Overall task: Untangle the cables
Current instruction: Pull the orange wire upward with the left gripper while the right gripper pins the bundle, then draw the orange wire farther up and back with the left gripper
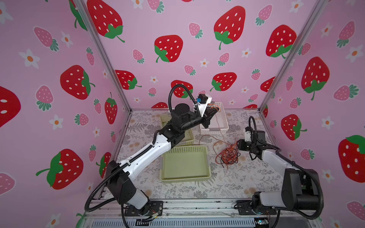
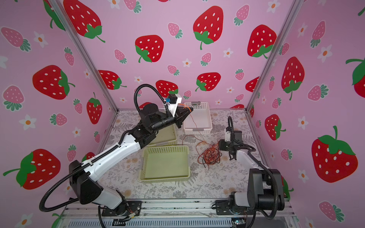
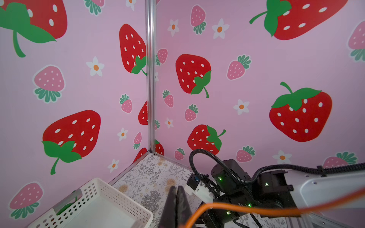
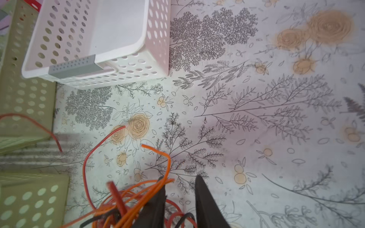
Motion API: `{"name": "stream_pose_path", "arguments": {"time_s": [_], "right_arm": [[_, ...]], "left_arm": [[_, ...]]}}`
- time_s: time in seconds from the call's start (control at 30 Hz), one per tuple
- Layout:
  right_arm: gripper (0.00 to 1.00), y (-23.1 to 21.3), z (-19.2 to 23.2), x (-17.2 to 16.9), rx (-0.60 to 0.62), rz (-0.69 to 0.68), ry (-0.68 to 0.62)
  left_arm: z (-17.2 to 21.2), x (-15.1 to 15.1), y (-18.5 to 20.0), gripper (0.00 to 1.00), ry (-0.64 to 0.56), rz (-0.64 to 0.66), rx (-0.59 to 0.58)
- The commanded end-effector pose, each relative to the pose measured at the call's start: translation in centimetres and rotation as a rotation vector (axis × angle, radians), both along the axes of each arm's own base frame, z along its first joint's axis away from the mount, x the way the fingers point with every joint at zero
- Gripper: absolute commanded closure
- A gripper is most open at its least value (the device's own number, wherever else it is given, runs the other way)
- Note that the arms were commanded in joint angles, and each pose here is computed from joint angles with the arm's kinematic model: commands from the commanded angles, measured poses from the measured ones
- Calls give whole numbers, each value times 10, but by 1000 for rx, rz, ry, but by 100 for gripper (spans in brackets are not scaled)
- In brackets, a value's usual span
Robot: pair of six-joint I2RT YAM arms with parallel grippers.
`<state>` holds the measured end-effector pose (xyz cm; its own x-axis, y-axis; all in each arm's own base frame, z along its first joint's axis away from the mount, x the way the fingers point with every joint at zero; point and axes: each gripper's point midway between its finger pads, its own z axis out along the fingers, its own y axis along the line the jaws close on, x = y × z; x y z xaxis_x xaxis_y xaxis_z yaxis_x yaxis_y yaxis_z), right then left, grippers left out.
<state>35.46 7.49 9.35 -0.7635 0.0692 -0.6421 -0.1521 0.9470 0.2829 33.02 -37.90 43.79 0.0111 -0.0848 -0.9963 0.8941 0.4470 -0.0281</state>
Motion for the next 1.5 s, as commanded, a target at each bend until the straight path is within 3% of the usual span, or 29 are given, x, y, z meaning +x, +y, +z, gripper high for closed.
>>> {"name": "stream_pose_path", "arguments": {"time_s": [0.0, 0.1, 0.23, 0.37, 0.6, 0.77, 0.93, 1.0, 1.1, 1.2, 1.47], "right_arm": [[57, -9, 17, 2, -43, -24, -26], [43, -14, 28, -4, -62, -40, -43], [34, -8, 53, -18, -35, -28, -118], [26, 19, 51, -38, 45, 89, -95], [25, 31, -17, -41, -68, 103, 116], [27, 42, -45, -41, -84, 151, 193], [47, 39, -57, -40, -131, 167, 218], [64, 31, -57, -37, -180, 155, 218], [77, 17, -53, -30, -228, 124, 203], [82, 4, -50, -22, -236, 94, 194], [84, -36, -50, 1, -283, 2, 196]], "left_arm": [[26, -9, -11, 100, -51, -51, -52], [29, -8, -11, 100, -57, -48, -55], [30, -7, -11, 100, -65, -42, -48], [34, -7, -11, 100, -78, -41, -45], [43, -10, -14, 100, -94, -53, -56], [49, -11, -11, 100, -107, -43, -57], [58, -14, -6, 100, -133, -29, -56], [62, -13, -2, 100, -146, -9, -50], [69, -11, 8, 100, -163, 25, -40], [77, -6, 21, 100, -166, 55, -47], [98, 0, 57, 100, -205, 137, -52]]}}
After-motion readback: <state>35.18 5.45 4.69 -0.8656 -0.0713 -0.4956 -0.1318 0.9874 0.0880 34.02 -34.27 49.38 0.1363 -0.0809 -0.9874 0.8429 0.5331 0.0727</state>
